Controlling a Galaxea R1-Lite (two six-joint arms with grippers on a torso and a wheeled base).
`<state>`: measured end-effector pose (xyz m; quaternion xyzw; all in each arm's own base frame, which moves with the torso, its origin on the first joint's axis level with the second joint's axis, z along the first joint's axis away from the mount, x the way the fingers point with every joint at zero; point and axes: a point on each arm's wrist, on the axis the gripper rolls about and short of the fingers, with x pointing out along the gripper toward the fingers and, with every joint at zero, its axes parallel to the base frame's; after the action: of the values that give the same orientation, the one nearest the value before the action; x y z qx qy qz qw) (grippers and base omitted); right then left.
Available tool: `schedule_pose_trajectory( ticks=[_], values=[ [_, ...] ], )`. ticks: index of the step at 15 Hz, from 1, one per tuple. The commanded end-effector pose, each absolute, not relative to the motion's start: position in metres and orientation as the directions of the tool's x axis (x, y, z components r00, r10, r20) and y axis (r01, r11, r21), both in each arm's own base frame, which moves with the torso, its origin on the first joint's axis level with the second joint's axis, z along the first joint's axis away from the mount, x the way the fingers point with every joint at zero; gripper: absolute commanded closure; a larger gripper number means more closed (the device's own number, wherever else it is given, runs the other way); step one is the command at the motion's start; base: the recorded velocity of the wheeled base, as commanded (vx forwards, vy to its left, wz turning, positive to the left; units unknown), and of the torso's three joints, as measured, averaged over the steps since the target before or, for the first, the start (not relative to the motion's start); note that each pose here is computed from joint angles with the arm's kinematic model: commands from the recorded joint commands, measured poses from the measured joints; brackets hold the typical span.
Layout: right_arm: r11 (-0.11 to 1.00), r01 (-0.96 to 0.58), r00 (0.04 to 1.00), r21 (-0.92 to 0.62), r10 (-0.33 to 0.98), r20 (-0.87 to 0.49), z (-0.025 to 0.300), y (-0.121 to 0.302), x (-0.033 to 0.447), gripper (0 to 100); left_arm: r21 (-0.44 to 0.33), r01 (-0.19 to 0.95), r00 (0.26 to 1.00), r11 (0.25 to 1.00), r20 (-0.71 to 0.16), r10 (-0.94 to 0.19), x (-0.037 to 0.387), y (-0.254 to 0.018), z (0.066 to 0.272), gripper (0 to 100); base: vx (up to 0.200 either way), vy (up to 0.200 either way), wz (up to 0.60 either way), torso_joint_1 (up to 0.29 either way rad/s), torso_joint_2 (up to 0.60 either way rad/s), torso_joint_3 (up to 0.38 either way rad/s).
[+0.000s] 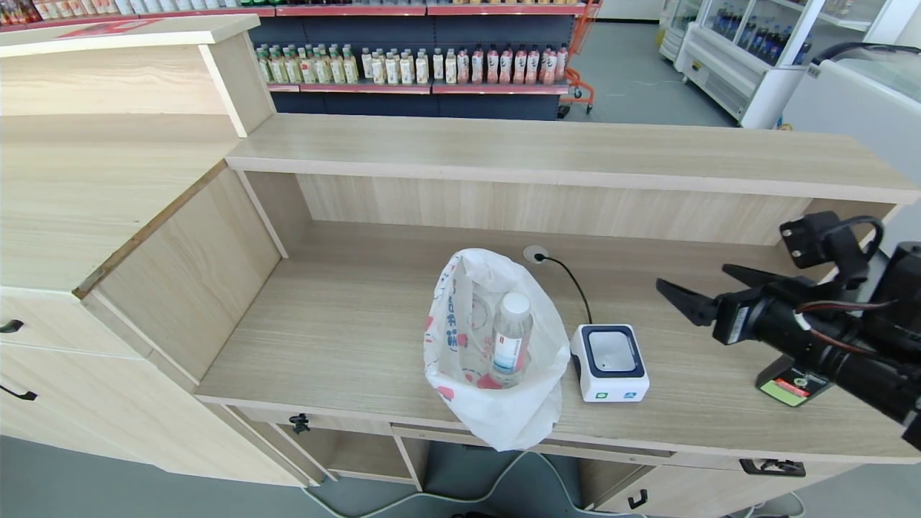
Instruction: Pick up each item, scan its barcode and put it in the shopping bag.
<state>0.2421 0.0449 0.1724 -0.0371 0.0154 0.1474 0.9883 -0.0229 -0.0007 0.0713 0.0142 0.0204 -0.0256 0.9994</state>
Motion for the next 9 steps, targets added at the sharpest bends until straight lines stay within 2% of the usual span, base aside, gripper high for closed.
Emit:
schedule_pose_trajectory(
  ticks=[1,7,9],
  values=[
    [0.977,-0.200,0.979,-0.074,0.203,0.032,0.194,0.016,0.218,0,0.027,0.052,0.998,0.998,-0.041,-0.051,-0.023,-0.001,0.071,0,0.000,0.000,0.00,0.000,0.00,0.000],
    [0.989,-0.123,0.992,-0.078,0.122,-0.012,0.180,0.000,0.199,0,0.027,0.052,0.998,0.998,-0.041,-0.051,-0.023,-0.001,0.071,0,0.000,0.000,0.00,0.000,0.00,0.000],
    [0.992,-0.043,0.996,-0.121,0.033,-0.084,0.170,-0.017,0.195,0,0.029,0.052,0.998,0.998,-0.041,-0.051,-0.023,-0.001,0.071,0,0.000,-0.200,0.00,0.002,0.00,0.000]
  ],
)
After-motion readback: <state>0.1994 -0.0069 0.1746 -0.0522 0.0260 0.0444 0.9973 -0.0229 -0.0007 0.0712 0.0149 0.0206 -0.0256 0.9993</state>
